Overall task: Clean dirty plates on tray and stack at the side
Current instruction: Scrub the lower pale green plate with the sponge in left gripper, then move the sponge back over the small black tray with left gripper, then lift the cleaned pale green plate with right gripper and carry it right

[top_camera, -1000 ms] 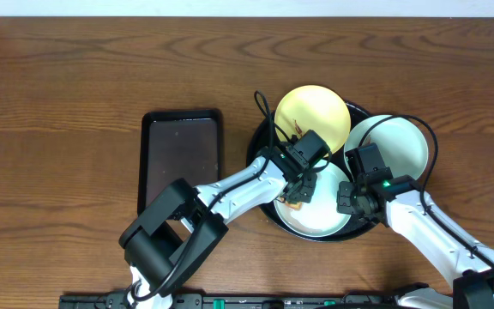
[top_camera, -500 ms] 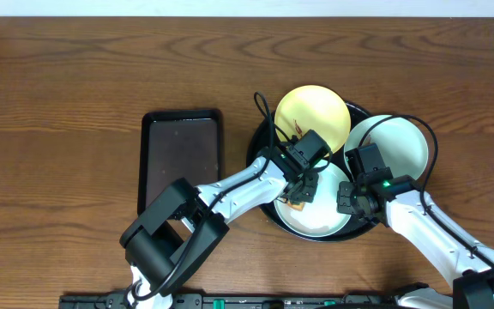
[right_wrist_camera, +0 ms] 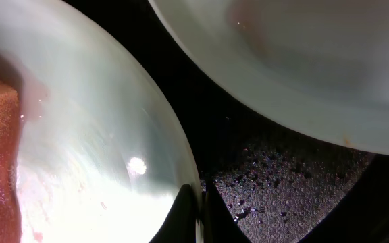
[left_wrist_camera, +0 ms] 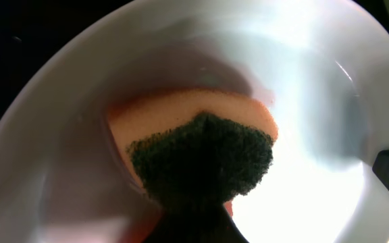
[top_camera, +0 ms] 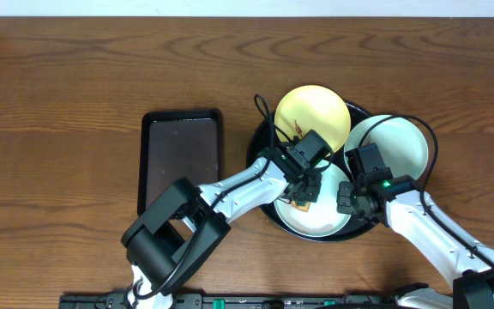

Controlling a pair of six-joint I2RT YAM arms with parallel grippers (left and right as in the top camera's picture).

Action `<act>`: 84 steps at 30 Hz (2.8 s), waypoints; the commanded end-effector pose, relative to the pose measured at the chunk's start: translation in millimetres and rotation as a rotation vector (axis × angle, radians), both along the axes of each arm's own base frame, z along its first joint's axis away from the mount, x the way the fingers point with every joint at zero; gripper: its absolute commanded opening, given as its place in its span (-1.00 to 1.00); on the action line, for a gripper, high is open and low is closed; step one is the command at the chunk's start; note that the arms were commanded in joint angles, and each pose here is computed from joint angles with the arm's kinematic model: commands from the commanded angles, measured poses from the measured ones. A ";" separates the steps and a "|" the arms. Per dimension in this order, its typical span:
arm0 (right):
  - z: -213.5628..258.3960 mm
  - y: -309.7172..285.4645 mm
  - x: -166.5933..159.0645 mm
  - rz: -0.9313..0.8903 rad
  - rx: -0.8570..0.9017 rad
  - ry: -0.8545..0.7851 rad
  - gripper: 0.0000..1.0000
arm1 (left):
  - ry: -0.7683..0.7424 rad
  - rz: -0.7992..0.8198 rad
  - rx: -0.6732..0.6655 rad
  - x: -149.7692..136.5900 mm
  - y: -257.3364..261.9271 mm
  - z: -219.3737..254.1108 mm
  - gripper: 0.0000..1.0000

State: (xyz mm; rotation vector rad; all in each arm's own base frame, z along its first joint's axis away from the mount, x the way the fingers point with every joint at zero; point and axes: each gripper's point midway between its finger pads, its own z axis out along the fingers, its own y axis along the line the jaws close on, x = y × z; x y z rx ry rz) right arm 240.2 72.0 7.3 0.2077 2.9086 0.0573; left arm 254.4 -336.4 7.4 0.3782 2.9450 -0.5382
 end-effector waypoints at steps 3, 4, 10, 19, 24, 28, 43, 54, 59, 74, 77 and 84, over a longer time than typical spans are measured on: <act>-3.6 1.6 -7.6 0.026 -0.001 0.025 -0.98 | 0.111 0.011 0.052 -26.8 7.6 -34.2 -0.85; -3.6 1.6 -7.6 0.026 -0.001 0.025 -0.98 | 0.111 0.015 0.050 -26.4 7.2 -34.1 -0.85; -3.7 1.4 -8.3 0.026 -0.002 0.028 -0.98 | 0.104 0.014 0.040 -27.2 2.8 -33.3 -0.85; -3.7 1.3 -8.4 0.026 -0.002 0.028 -0.98 | 0.097 0.030 0.013 -24.7 -4.0 -31.2 -0.85; -3.8 1.3 -8.5 0.026 -0.002 0.029 -0.98 | 0.129 0.001 -0.089 -27.5 -22.7 -21.6 -0.85; -3.7 1.3 -8.4 0.026 -0.002 0.028 -0.98 | 0.145 -0.004 -0.156 -23.2 -29.7 -4.4 -0.85; -3.7 1.4 -8.3 0.026 -0.002 0.028 -0.98 | 0.028 0.033 -0.480 15.6 11.3 162.8 -0.85; -3.5 1.7 -7.3 0.026 0.000 0.024 -0.83 | -0.149 0.329 0.116 58.3 174.4 119.4 -0.85; -3.3 2.0 -6.6 0.026 0.001 0.021 -0.85 | -0.208 0.487 0.312 75.2 243.2 114.1 -0.85; 65.7 -4.4 26.2 0.099 -0.079 -0.130 -0.98 | -0.146 0.570 0.405 83.3 296.7 93.0 -0.84; 91.4 -9.7 34.6 0.111 -0.114 -0.198 -0.97 | -0.142 0.569 0.408 82.5 296.9 92.7 -0.83; 124.6 -30.0 46.3 0.091 -0.230 -0.319 -0.98 | -0.145 0.566 0.411 82.7 297.5 92.8 -0.83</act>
